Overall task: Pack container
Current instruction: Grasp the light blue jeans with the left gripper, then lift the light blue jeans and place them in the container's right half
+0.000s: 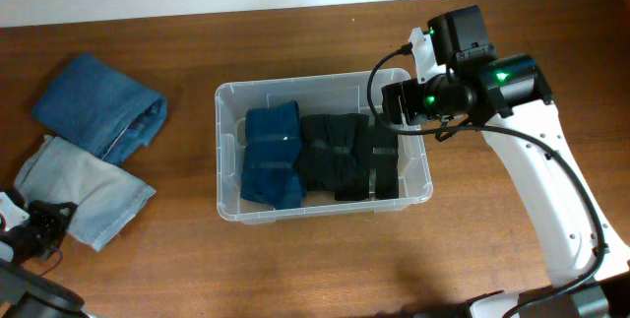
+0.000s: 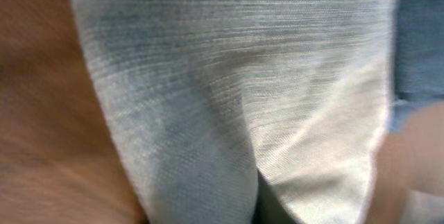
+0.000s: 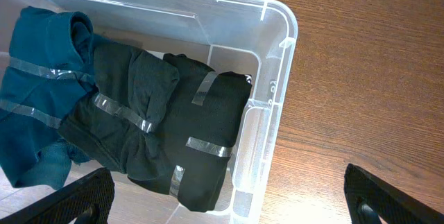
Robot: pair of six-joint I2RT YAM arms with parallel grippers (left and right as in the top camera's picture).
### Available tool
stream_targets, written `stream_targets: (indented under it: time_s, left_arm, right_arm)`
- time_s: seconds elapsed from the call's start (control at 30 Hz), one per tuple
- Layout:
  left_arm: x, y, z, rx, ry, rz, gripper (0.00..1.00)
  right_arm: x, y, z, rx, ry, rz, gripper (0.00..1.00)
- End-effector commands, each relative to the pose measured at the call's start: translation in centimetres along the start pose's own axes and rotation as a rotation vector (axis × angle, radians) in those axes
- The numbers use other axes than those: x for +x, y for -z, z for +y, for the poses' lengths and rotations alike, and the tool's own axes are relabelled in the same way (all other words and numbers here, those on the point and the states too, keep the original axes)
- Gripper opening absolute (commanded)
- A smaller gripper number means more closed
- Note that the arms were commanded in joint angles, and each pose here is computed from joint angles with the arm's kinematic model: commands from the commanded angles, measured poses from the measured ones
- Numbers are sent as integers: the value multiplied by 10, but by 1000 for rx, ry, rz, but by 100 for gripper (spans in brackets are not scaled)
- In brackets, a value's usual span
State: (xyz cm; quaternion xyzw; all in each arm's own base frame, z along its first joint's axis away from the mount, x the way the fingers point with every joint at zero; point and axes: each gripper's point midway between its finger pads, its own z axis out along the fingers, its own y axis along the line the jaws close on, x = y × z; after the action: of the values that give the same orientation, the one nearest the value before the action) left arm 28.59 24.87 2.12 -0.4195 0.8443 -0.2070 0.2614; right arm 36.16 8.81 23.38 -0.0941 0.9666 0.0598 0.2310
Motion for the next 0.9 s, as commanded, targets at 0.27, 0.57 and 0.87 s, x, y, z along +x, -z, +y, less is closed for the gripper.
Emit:
stream_targets:
  time_s: [0.27, 0.57, 0.87]
  left_arm:
    - [2, 86, -139, 445, 18, -44, 0]
    - [61, 181, -331, 630, -489, -123, 0]
    - [226, 133, -453, 633, -865, 13, 1]
  right_arm:
    - [3, -1, -2, 0, -17, 9, 99]
    - [-13, 64, -53, 197, -136, -160, 98]
    - [22, 88, -108, 242, -335, -118, 99]
